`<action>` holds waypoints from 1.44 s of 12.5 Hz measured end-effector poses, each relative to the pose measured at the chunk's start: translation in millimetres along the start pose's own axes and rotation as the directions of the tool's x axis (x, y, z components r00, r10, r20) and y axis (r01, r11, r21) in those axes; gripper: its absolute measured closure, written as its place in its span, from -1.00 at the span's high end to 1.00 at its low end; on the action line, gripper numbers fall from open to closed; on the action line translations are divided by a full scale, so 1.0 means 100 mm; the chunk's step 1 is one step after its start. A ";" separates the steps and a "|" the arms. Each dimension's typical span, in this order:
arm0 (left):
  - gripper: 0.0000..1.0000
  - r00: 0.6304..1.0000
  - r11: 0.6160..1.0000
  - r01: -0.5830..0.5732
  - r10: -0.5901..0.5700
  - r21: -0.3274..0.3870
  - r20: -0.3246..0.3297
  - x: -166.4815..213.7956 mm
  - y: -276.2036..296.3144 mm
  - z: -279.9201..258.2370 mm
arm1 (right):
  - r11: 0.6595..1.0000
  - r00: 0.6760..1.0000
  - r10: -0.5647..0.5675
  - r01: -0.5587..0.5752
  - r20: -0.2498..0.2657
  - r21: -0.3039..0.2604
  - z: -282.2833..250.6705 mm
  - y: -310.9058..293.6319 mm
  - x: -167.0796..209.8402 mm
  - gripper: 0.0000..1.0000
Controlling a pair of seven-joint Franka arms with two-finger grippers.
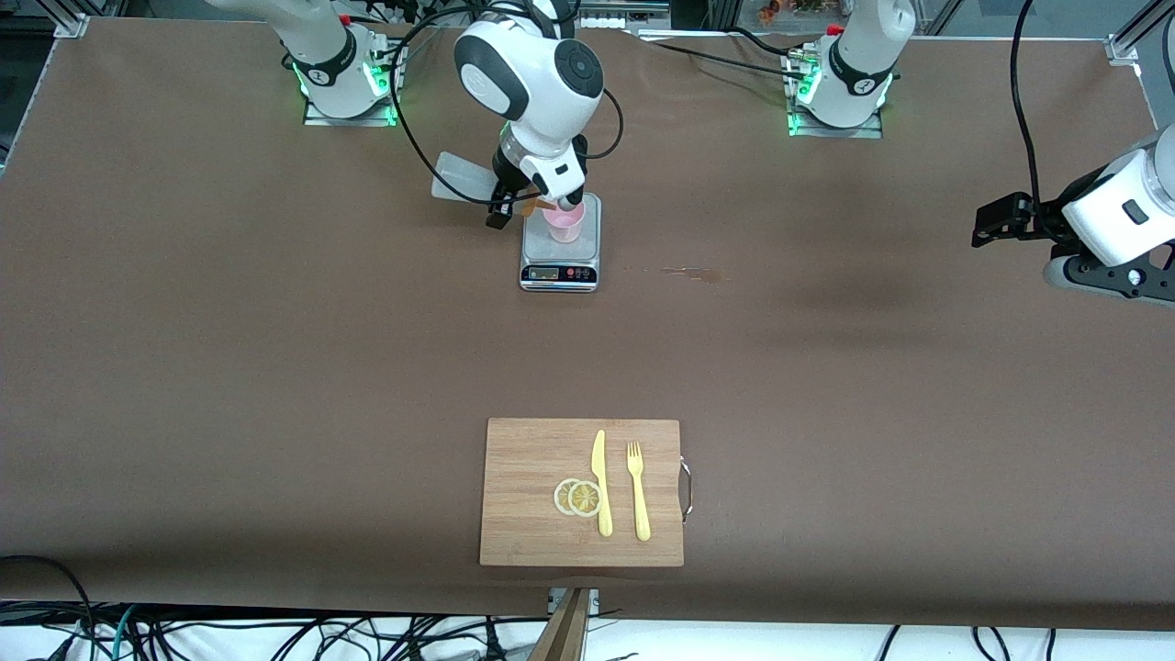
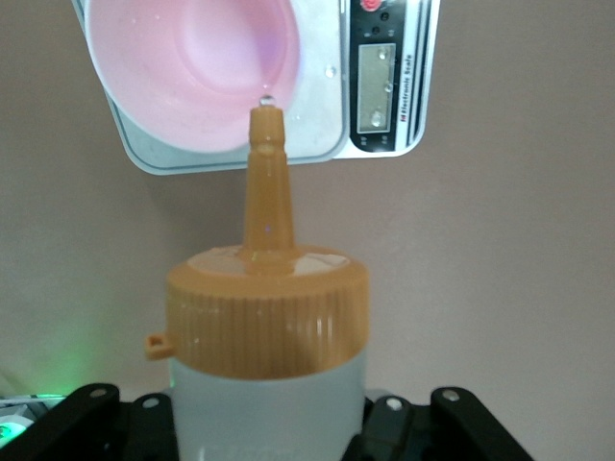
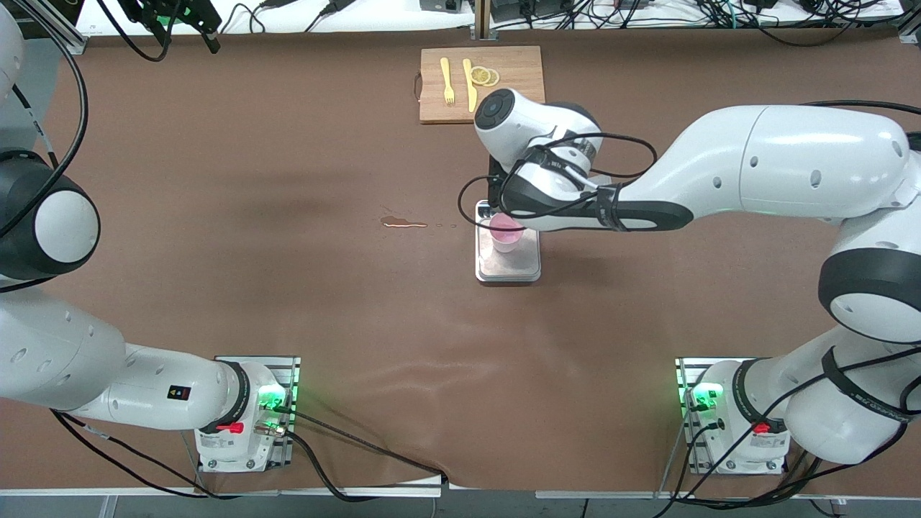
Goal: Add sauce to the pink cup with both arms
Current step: 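Pull the sauce bottle back from the cup with the right gripper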
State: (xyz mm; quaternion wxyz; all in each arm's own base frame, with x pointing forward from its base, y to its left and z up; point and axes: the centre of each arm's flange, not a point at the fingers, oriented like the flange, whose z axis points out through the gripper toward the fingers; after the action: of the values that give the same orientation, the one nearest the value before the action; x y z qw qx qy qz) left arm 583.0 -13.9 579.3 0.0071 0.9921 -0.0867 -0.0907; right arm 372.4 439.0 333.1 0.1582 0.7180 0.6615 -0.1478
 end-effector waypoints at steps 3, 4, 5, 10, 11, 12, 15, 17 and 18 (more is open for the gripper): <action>1.00 1.000 1.000 0.000 0.000 0.000 0.000 0.00 0.00 0.00 | 0.998 0.997 -0.022 0.026 -0.069 0.057 -0.21 0.29 -0.40 -0.59; 1.00 1.000 1.000 0.000 0.000 0.000 0.000 0.00 0.00 0.00 | 0.996 0.994 -0.034 0.042 -0.104 0.082 -0.26 0.43 -0.57 -0.59; 1.00 1.000 1.000 0.000 0.000 0.000 0.000 0.00 0.00 0.00 | 0.993 0.989 -0.042 0.057 -0.138 0.103 -0.29 0.58 -0.75 -0.59; 1.00 1.000 1.000 0.000 0.000 0.000 0.000 0.00 0.00 0.00 | 0.965 0.934 -0.089 0.167 -0.345 0.204 -0.04 1.32 -1.62 -0.59; 1.00 1.000 1.000 0.000 0.000 0.000 0.000 0.00 0.00 0.00 | 0.957 0.911 -0.097 0.195 -0.400 0.214 0.04 1.46 -1.80 -0.59; 1.00 1.000 1.000 0.000 0.000 0.000 0.000 0.00 0.00 0.00 | 0.949 0.884 -0.103 0.224 -0.456 0.221 0.13 1.58 -1.97 -0.59; 1.00 1.000 1.000 0.001 -0.001 0.000 0.000 0.00 0.00 0.00 | 0.930 0.785 -0.105 0.295 -0.610 0.219 0.47 1.88 -2.42 -0.59; 1.00 1.000 1.000 0.001 -0.001 0.000 0.000 0.00 0.00 0.00 | 0.923 0.706 -0.091 0.326 -0.702 0.207 0.78 2.05 -2.68 -0.59; 1.00 1.000 1.000 0.001 -0.001 0.000 0.000 0.00 0.00 0.00 | 0.919 0.660 -0.082 0.339 -0.747 0.199 0.96 2.12 -2.82 -0.59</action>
State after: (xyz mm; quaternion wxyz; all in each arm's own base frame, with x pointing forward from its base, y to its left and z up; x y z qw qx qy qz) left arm 583.1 -13.5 579.4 0.0071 0.9921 -0.0863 -0.0906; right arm 560.7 128.1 371.2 -0.2541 0.6501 0.7157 0.0251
